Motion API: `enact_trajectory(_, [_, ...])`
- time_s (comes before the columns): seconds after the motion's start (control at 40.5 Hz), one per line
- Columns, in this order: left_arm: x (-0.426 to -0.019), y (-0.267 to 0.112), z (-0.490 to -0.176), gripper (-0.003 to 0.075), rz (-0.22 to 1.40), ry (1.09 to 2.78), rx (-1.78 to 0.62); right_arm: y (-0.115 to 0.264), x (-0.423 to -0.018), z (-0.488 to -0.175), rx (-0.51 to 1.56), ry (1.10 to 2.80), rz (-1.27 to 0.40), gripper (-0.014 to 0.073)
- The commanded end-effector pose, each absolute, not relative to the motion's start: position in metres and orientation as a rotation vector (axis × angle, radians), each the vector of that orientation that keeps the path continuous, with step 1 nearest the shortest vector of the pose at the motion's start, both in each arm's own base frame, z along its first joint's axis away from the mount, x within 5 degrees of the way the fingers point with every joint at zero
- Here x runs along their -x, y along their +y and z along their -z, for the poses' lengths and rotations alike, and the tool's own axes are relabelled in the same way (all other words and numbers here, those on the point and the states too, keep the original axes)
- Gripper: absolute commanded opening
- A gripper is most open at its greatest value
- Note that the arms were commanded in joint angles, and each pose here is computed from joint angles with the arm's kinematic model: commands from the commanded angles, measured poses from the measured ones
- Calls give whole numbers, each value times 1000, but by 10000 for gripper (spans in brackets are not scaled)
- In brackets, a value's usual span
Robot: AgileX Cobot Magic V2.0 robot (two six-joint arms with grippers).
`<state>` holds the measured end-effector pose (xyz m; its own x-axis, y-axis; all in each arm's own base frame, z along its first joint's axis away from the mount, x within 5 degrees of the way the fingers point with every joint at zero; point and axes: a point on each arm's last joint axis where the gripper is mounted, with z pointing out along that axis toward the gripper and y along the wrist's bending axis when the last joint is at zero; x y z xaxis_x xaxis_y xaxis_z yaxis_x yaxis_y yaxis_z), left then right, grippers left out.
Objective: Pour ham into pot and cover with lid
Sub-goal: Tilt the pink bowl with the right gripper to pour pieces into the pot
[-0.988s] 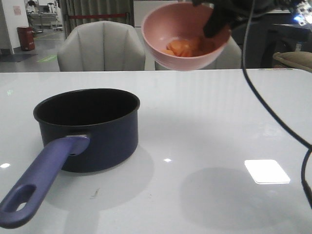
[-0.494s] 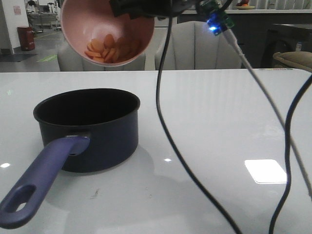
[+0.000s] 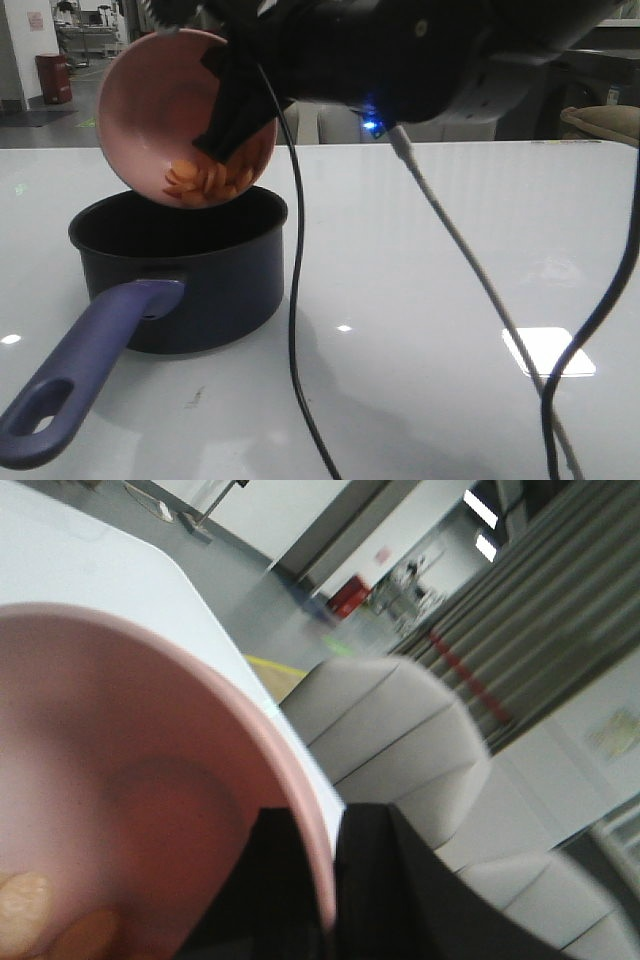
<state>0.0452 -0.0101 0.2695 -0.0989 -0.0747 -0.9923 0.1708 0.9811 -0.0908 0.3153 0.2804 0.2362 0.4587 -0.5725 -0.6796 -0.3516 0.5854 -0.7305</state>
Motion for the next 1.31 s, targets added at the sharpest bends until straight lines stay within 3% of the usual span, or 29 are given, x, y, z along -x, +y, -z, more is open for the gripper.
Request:
enact_trajectory(0.0, [-45,-10,-285,582,226,1563,-64,280,-310,-269,903,899,322,135])
enact_trajectory(0.198, [-45,-10,-285,582,226,1563,-64,288,-305,-263,938,646,579,135])
enact_trajectory(0.395, [-45,-10,-285,582,226,1563,-64,288,-303,-265,904,630,542,135])
enact_trajectory(0.543, [-45,-10,-285,582,226,1563,-64,286,-307,-263,806,789,337,135])
enact_trajectory(0.889, [-45,-10,-285,582,226,1563,-64,270,-310,-278,474,1421,-258,135])
enact_trajectory(1.284, [-45,-10,-285,582,226,1563,-64,234,-287,-317,504,1775,-493,135])
